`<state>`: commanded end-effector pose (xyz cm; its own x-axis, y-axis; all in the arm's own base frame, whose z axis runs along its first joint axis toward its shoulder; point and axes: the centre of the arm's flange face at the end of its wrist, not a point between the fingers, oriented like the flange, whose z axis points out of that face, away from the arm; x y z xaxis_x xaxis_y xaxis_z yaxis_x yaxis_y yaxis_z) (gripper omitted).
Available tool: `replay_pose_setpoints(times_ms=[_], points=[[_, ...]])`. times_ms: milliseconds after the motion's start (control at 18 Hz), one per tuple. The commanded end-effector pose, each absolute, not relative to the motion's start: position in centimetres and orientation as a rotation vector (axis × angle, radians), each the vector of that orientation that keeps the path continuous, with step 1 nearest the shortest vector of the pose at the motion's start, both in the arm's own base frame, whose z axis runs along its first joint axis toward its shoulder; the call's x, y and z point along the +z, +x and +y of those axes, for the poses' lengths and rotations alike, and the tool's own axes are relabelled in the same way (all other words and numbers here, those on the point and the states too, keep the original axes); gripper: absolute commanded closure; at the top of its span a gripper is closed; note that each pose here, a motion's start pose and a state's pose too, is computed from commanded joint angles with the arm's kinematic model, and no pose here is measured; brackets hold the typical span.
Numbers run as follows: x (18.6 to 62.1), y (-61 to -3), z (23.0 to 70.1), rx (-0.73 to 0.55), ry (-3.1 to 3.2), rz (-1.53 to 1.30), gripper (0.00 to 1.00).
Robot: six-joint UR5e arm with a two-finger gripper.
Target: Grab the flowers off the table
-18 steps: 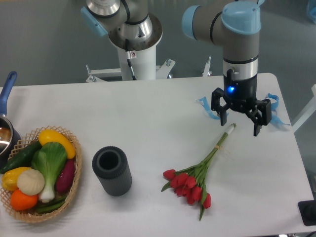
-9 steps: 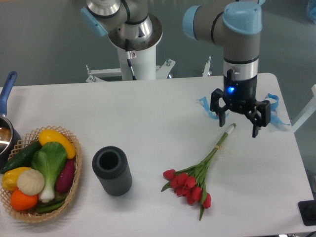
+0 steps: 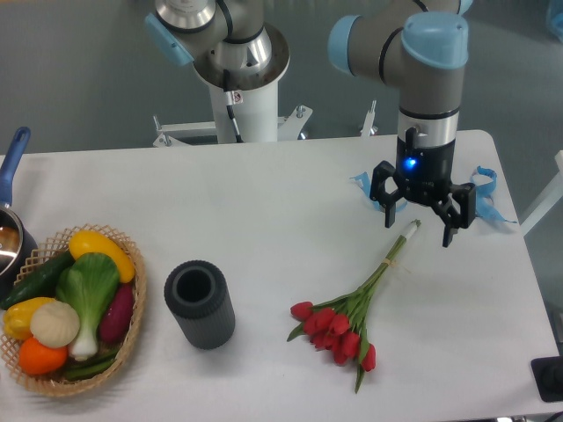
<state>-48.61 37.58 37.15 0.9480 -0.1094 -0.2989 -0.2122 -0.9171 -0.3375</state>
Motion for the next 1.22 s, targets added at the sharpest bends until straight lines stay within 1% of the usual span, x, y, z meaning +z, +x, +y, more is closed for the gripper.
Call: replay_pose_setpoints(times_ms=[444,611,722,889,1056,1222], points=[[30.9,-49.2,40.0,0.253,-2.775,0.239,0.0],[29.7,-49.5,39.9,0.244,-2.793,0.244,0.0],[27.8,-49.5,39.6,0.214,-2.822,0.238,0.0],[26.9,-49.8,39.1,0.205,-2.84,0.227,0.0],[23.8,-50.0,39.3,0.135,-2.864,0.224,0.0],[21.9,-50.2,39.2,0.106,-2.902,0.243,0.0]])
